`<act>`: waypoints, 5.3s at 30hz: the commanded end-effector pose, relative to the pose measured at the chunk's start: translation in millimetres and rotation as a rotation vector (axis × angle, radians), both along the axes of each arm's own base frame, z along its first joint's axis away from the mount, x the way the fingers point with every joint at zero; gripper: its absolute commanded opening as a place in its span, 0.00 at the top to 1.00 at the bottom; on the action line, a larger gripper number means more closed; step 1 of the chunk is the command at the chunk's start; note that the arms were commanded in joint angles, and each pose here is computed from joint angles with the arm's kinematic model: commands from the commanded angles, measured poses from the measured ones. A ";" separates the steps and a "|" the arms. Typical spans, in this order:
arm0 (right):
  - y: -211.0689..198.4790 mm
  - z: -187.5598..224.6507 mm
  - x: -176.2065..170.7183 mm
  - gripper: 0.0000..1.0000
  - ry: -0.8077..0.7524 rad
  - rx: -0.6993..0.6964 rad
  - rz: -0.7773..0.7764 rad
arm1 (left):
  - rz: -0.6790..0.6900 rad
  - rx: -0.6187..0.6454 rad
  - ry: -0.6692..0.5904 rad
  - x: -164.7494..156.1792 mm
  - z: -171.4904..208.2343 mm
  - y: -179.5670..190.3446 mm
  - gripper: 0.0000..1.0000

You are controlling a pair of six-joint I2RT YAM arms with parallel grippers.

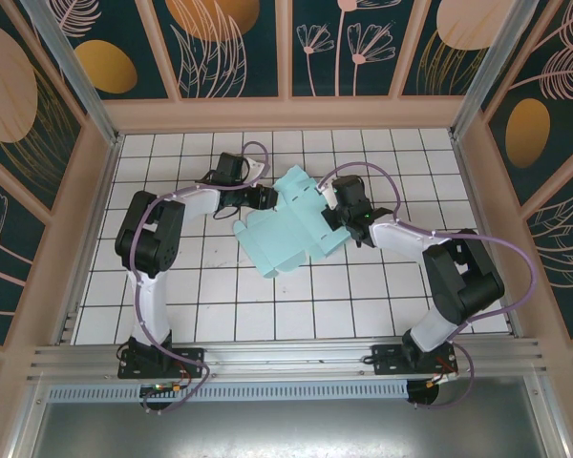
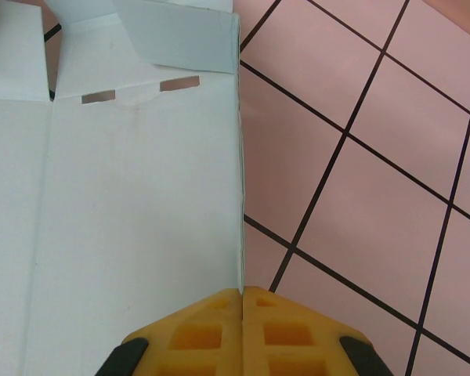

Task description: Fold the paper box

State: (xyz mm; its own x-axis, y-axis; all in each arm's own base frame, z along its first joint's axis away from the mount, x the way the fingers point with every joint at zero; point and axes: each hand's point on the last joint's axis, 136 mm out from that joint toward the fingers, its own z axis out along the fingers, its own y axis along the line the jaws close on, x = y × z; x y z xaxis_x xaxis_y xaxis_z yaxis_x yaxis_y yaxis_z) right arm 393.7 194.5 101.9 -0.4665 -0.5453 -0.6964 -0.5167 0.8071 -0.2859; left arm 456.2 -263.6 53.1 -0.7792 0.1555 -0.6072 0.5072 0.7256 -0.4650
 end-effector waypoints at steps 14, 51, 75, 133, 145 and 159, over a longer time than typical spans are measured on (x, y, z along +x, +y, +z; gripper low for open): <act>0.9 7.1 8.7 1.00 -0.011 0.011 -0.022 | -0.038 -0.056 0.001 0.4 2.6 -12.0 0.98; 1.7 6.1 11.7 1.00 -0.009 0.042 -0.027 | -0.090 0.847 -0.855 -64.5 -3.6 -49.0 1.00; -1.5 9.4 9.1 1.00 -0.017 0.044 -0.032 | -0.075 0.689 -0.787 -61.1 13.5 -68.1 0.96; 18.7 21.2 -0.7 1.00 -0.203 -0.080 0.064 | 0.551 -0.645 0.504 -7.8 76.7 -107.2 0.52; 23.2 23.9 1.3 1.00 -0.218 -0.118 0.082 | 0.566 -0.611 0.552 -7.4 60.5 -109.8 0.80; 20.2 15.4 0.4 1.00 -0.200 -0.173 0.085 | 0.546 -0.598 0.571 -11.6 55.0 -112.5 1.00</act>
State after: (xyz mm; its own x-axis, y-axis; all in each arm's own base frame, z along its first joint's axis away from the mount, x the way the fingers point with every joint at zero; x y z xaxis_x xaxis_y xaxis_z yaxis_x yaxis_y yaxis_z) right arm 389.5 212.1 108.8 -0.2917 -0.6881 -0.6644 -0.5174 0.6977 -0.4955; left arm 446.3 -370.2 114.3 -0.8416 -0.5401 -0.0004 -0.2268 0.3540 -0.9073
